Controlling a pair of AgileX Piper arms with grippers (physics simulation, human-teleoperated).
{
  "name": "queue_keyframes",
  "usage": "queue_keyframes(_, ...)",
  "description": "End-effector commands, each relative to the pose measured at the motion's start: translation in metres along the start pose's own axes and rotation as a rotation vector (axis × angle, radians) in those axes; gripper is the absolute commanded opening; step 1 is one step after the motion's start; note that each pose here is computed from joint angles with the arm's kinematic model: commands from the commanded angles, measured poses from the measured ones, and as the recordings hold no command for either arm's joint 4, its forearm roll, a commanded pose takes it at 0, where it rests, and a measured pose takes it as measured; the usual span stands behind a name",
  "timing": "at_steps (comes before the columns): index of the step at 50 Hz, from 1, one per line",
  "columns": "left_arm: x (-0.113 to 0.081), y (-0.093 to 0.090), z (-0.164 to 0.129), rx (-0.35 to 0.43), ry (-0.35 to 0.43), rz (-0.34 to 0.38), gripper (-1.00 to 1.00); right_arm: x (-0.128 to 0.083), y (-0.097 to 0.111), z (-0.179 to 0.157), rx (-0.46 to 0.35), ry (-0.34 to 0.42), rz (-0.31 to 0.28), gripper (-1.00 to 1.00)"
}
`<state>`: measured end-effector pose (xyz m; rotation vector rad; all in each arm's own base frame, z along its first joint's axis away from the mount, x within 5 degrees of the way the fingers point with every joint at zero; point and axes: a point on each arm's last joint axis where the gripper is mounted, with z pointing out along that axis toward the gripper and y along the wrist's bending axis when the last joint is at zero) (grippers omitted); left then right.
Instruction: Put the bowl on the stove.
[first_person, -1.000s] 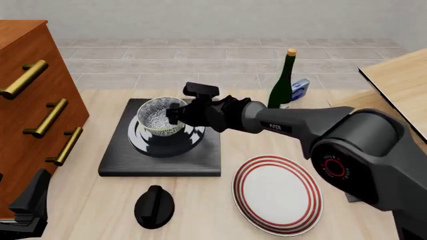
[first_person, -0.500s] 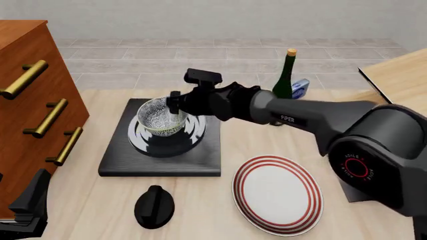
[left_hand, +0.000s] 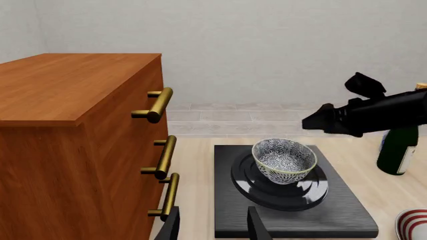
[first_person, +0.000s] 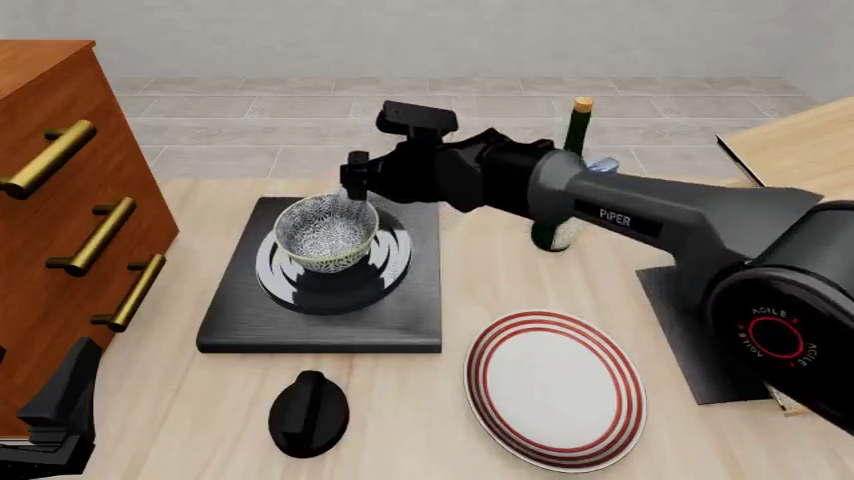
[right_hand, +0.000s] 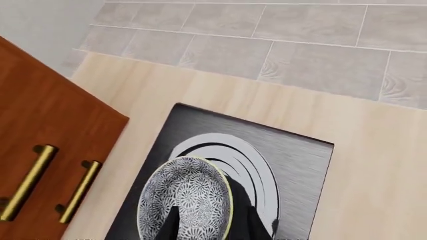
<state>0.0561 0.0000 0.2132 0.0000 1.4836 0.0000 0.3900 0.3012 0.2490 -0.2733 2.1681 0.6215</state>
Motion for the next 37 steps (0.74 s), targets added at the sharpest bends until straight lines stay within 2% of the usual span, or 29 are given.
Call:
queue_keyframes(1,0.0,0.0,0.0,0.0,0.0,0.0,1.0,-0.01,0.004,-0.018,-0.006,-0.015,-0.027,1.0)
queue_keyframes(8,0.0,0.0,0.0,0.0,0.0,0.0,1.0,-0.009,0.017,-0.043,-0.035,-0.027,-0.052,1.0)
queue_keyframes(24,0.0,0.0,0.0,0.0,0.0,0.0,1.0,-0.002,0.028,-0.084,-0.071,-0.042,-0.1,1.0)
queue_keyframes(37,0.0,0.0,0.0,0.0,0.0,0.0,1.0,0.015,0.039,-0.119,-0.126,-0.061,-0.093,1.0)
